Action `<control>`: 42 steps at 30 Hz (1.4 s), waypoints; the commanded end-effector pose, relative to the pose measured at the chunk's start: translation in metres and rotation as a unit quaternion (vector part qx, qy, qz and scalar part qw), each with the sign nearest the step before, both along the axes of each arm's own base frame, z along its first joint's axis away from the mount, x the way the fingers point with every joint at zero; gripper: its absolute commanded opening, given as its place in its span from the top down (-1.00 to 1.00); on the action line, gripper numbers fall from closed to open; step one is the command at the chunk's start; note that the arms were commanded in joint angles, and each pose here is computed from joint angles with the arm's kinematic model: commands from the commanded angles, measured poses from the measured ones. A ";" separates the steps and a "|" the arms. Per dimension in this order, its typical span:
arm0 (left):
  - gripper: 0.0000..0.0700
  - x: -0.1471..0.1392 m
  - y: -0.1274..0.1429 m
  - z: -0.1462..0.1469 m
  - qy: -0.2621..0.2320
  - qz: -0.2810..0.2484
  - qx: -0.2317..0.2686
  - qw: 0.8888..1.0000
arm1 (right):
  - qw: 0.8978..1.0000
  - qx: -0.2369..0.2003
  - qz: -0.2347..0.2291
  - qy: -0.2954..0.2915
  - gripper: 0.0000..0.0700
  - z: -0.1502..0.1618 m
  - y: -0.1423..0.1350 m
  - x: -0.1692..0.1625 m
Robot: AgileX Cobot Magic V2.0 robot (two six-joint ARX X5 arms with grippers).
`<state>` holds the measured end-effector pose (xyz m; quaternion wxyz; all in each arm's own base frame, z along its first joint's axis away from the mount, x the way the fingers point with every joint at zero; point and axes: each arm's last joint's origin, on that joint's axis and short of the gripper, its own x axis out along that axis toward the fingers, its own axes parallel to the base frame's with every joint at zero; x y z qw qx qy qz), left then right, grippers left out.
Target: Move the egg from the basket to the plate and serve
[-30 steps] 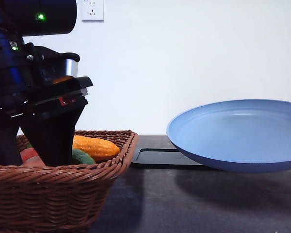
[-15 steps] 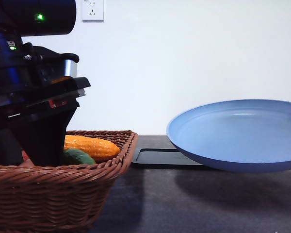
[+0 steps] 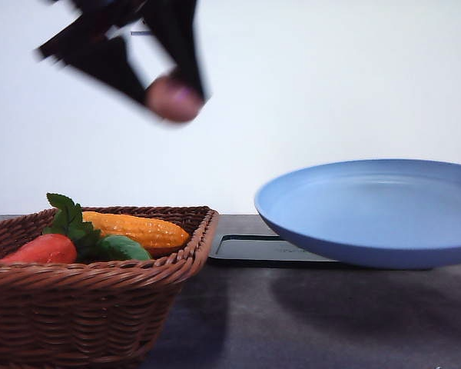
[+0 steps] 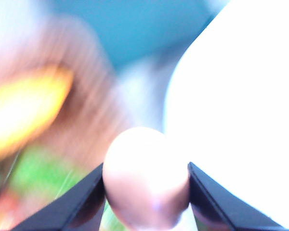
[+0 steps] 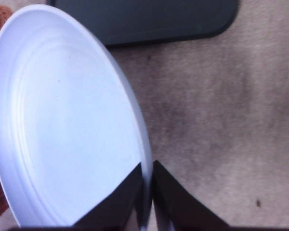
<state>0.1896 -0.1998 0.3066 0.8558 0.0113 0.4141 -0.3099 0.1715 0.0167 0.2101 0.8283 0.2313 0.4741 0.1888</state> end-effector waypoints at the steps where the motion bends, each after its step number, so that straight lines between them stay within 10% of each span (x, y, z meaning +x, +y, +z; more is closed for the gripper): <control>1: 0.57 -0.003 -0.010 0.010 -0.027 -0.024 -0.018 0.999 | 1.000 0.014 0.005 -0.003 1.00 0.003 0.001 0.002; 20: 0.57 -0.022 -0.085 -0.050 0.006 -0.133 0.037 0.990 | 0.996 0.043 0.072 0.029 1.00 0.001 0.018 -0.006; 42: 0.55 -0.024 -0.093 -0.061 0.004 -0.161 0.061 0.985 | 0.993 0.055 0.093 0.039 1.00 0.001 0.023 -0.009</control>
